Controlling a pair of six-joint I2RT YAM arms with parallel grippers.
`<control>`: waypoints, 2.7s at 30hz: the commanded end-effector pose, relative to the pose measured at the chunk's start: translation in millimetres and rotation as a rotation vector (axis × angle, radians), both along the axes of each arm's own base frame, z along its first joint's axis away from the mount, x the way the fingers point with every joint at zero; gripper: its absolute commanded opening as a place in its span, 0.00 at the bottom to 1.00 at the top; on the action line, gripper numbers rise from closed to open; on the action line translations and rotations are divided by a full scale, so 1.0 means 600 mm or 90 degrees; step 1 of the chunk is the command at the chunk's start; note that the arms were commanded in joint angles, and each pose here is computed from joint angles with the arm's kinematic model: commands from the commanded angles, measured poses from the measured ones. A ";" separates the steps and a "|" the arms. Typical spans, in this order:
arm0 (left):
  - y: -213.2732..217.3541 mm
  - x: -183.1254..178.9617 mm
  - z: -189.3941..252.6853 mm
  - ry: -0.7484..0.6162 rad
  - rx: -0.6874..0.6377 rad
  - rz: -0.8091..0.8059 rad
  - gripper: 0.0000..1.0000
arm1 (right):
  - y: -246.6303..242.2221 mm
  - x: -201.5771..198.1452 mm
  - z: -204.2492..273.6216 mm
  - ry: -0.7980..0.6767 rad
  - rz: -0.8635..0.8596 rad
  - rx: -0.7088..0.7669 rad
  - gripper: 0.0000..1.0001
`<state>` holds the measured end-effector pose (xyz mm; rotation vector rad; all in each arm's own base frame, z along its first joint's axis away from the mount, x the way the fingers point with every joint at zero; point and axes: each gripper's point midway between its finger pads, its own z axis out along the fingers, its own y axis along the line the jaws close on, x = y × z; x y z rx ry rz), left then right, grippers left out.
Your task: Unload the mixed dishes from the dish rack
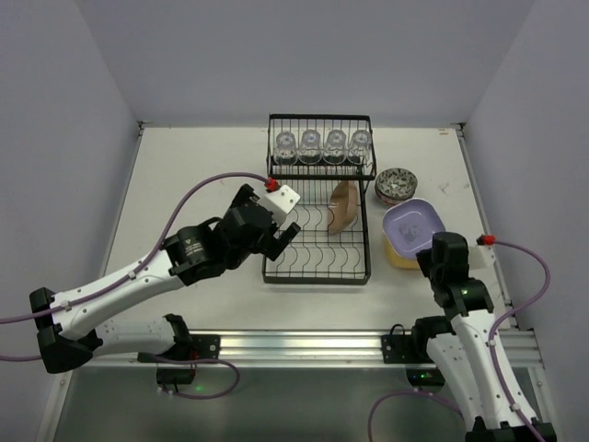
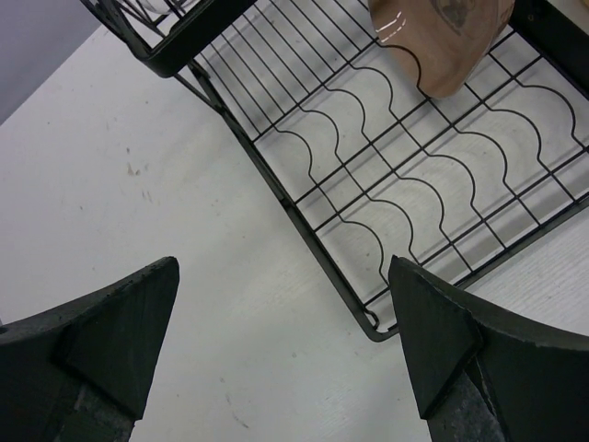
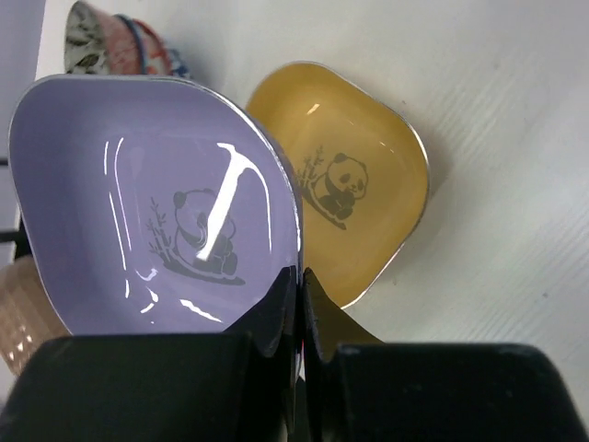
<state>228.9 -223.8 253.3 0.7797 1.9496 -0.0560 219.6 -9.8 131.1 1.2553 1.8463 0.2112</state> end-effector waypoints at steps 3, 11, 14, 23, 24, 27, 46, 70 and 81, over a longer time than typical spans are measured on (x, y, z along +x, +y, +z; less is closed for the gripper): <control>-0.008 0.003 0.048 -0.025 -0.078 0.001 1.00 | -0.021 0.017 -0.021 -0.084 -0.234 0.174 0.00; -0.007 -0.001 0.048 -0.024 -0.084 -0.005 1.00 | -0.030 0.032 -0.075 0.000 -0.283 0.147 0.01; -0.008 -0.001 0.045 -0.023 -0.083 -0.005 1.00 | -0.023 0.036 -0.095 0.026 -0.272 0.148 0.00; -0.011 -0.001 0.034 -0.014 -0.075 -0.010 1.00 | -0.024 0.041 -0.103 0.016 -0.252 0.133 0.07; -0.011 -0.002 0.033 -0.014 -0.074 -0.010 1.00 | -0.023 0.042 -0.102 0.017 -0.250 0.132 0.12; -0.010 -0.001 0.033 -0.015 -0.078 -0.004 1.00 | -0.022 0.042 -0.101 0.015 -0.252 0.136 0.20; -0.119 -0.012 0.064 0.077 -0.391 -0.004 1.00 | 0.006 0.040 0.122 -0.209 0.011 0.018 0.99; -0.318 0.138 -0.085 0.039 -0.555 -0.065 0.82 | 0.224 -0.117 0.189 -0.335 0.630 0.042 0.99; -0.338 0.178 -0.114 -0.009 -0.533 -0.082 0.70 | 0.233 -0.177 0.216 -0.357 0.683 0.031 0.98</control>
